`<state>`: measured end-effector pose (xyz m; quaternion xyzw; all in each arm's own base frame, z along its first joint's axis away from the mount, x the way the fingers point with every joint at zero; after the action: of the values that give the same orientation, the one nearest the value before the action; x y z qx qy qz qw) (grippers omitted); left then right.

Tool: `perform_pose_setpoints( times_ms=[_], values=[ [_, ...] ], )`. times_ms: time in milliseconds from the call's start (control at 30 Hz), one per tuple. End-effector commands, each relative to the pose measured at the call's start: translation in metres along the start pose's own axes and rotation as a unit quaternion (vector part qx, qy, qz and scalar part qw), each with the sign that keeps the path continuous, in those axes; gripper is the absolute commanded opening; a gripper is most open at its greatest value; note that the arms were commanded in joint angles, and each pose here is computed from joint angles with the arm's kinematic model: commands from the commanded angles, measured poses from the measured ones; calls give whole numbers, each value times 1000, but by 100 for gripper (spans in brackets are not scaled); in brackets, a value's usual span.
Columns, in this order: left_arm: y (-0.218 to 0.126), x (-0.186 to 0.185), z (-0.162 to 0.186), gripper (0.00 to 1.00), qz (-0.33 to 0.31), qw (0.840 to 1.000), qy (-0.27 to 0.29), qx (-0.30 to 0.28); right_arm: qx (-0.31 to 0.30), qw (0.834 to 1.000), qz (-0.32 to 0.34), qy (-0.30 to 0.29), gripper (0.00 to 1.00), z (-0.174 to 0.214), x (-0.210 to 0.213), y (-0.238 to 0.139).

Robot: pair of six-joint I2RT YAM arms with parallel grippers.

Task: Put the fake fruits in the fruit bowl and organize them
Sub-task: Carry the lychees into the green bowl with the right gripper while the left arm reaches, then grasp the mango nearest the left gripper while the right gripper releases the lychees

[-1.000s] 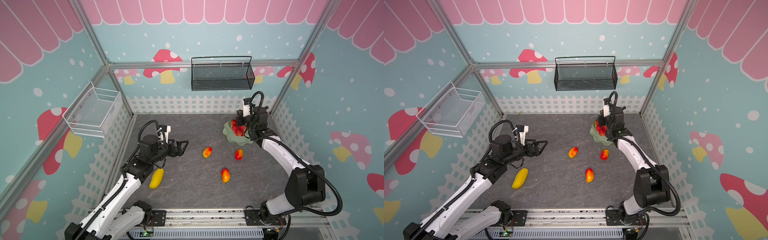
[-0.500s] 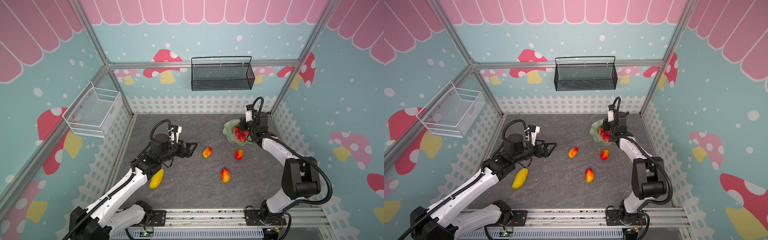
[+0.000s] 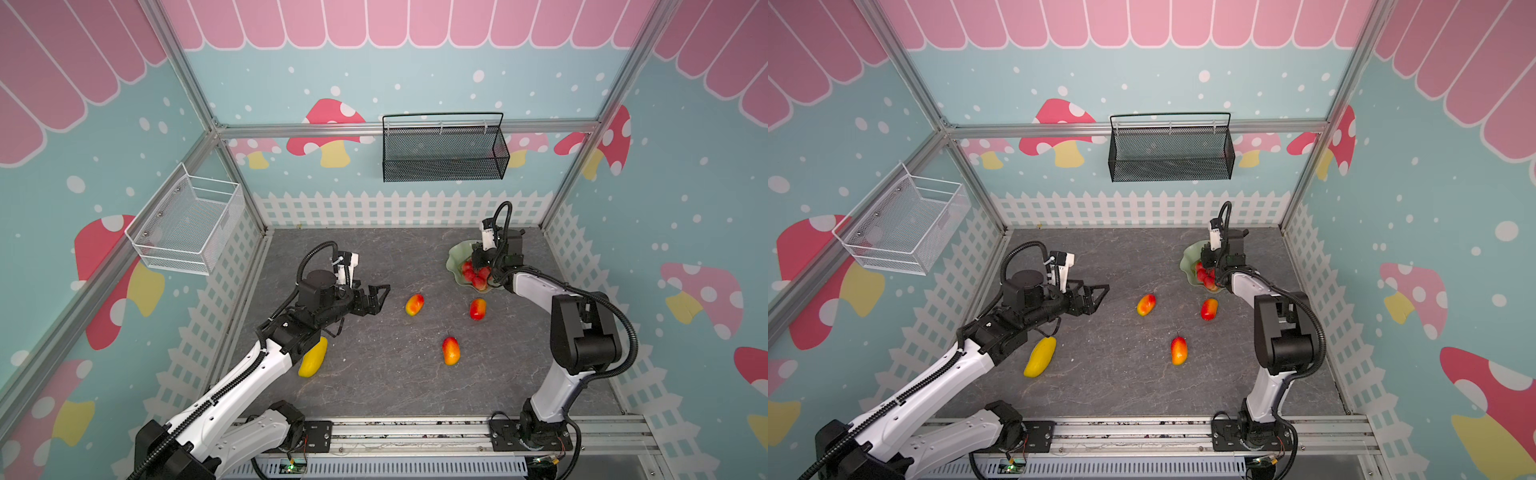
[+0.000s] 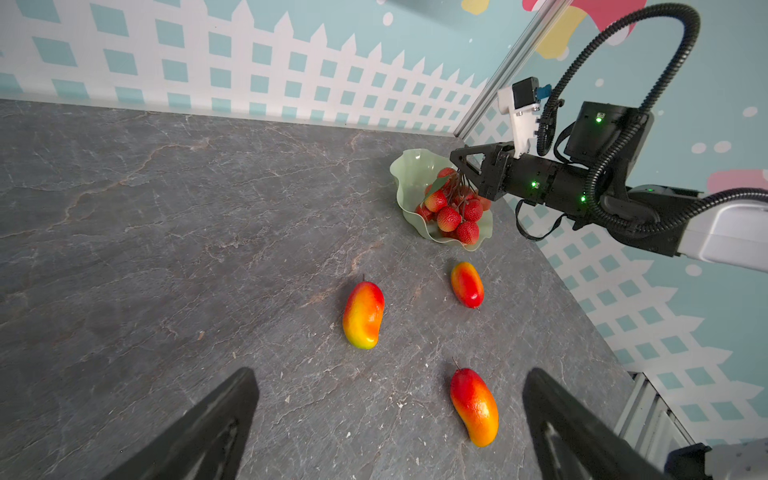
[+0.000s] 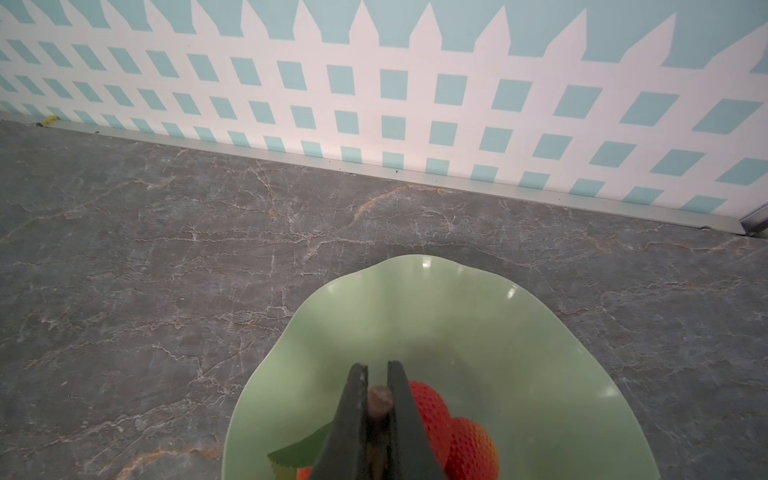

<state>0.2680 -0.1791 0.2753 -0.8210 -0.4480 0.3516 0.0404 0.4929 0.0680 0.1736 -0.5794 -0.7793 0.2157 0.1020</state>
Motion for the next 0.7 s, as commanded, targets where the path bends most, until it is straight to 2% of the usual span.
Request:
perform_pose_setpoints(
  times_ms=[0,67,167,300,400,500,667],
  values=[
    [0,10,13,99,-27,1000,-4,13,-45,999,0,-21,23,-35,-7,1],
    [1,14,16,99,-42,999,-3,19,-61,998,-3,-24,39,-48,-7,-6],
    [3,20,21,99,-59,998,-1,29,-82,996,-2,-26,54,-64,-7,-19],
    [9,24,27,99,-69,997,2,38,-101,994,-20,-24,64,-80,-1,-39],
    [32,24,38,99,-69,995,10,65,-106,993,-49,-4,67,-83,12,-68],
    [68,19,55,100,-80,990,35,108,-105,991,-85,24,81,-59,36,-102],
    [127,11,73,99,-89,984,63,143,-46,986,-136,80,87,20,79,-142]
  ],
)
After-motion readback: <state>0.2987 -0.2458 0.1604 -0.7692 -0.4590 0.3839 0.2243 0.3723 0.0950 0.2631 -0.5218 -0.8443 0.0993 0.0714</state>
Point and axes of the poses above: each gripper's point midway between its finger pads, its own y axis out along the fingers, its own x axis along the line the jaws close on, z = x × y, the point moved 4 cm from there along -y, back along the fingers, and after that the axes turned 8 degrees about -y, right-handed, at the moved point
